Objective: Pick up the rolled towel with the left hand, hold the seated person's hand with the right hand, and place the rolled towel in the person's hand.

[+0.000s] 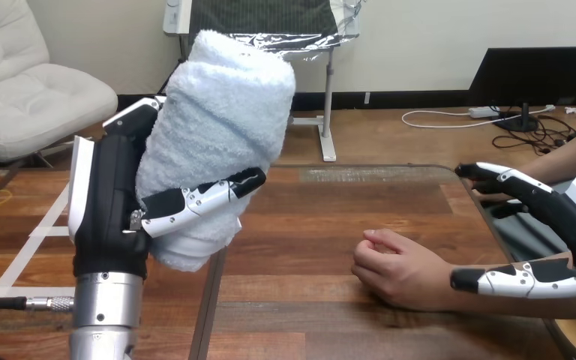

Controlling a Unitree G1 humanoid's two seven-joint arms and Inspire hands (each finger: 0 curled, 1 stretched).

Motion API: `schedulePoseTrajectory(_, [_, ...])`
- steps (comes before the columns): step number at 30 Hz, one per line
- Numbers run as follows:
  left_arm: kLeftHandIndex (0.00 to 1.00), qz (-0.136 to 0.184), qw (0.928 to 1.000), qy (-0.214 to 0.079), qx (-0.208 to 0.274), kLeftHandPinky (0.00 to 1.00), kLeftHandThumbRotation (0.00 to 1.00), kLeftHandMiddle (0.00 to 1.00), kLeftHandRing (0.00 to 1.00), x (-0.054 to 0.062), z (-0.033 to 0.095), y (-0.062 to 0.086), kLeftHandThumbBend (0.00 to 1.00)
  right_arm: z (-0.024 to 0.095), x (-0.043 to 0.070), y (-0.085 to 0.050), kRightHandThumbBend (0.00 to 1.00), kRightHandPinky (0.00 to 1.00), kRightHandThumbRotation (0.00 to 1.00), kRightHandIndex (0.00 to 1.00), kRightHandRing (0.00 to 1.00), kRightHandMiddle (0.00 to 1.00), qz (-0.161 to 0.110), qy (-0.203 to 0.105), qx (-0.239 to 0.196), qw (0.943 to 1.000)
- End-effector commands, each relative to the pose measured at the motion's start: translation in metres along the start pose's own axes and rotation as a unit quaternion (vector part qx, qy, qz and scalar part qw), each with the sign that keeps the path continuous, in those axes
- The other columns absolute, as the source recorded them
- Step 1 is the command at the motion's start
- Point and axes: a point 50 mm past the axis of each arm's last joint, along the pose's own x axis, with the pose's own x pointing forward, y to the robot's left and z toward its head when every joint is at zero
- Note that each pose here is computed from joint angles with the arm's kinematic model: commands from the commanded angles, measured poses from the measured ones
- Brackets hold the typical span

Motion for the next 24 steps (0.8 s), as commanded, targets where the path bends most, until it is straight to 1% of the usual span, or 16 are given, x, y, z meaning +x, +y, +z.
schedulePoseTrajectory(1, [0.37, -0.003, 0.9985, -0.053, -0.014, 0.19, 0.00, 0.31, 0.25, 0.010, 0.015, -0.004, 0.49, 0.006, 0.011, -0.021, 1.00, 0.73, 0.35, 0.86, 0.86, 0.88, -0.009, -0.019, -0.037, 0.9991])
schedulePoseTrajectory(7, [0.37, -0.005, 0.9984, -0.052, -0.019, 0.19, 0.00, 0.32, 0.25, 0.010, 0.015, -0.004, 0.48, 0.002, 0.013, -0.022, 1.00, 0.73, 0.30, 0.86, 0.86, 0.87, 0.010, -0.012, -0.058, 0.9982])
schedulePoseTrajectory(12, [0.37, -0.006, 0.9981, -0.051, -0.032, 0.19, 0.00, 0.31, 0.25, 0.010, 0.014, -0.005, 0.48, -0.003, 0.015, -0.022, 0.99, 0.74, 0.29, 0.86, 0.86, 0.86, 0.027, -0.001, -0.075, 0.9968])
schedulePoseTrajectory(14, [0.37, -0.006, 0.9981, -0.050, -0.036, 0.19, 0.00, 0.31, 0.25, 0.010, 0.014, -0.004, 0.48, -0.004, 0.015, -0.022, 0.99, 0.74, 0.29, 0.86, 0.86, 0.86, 0.032, 0.002, -0.083, 0.9960])
schedulePoseTrajectory(20, [0.37, -0.006, 0.9981, -0.048, -0.038, 0.19, 0.00, 0.31, 0.25, 0.009, 0.013, -0.003, 0.47, -0.009, 0.017, -0.021, 0.99, 0.74, 0.26, 0.84, 0.85, 0.85, 0.042, 0.009, -0.095, 0.9945])
schedulePoseTrajectory(24, [0.37, -0.006, 0.9982, -0.048, -0.035, 0.19, 0.00, 0.31, 0.25, 0.009, 0.013, -0.003, 0.48, -0.012, 0.019, -0.020, 1.00, 0.71, 0.24, 0.83, 0.83, 0.84, 0.051, 0.016, -0.108, 0.9927])
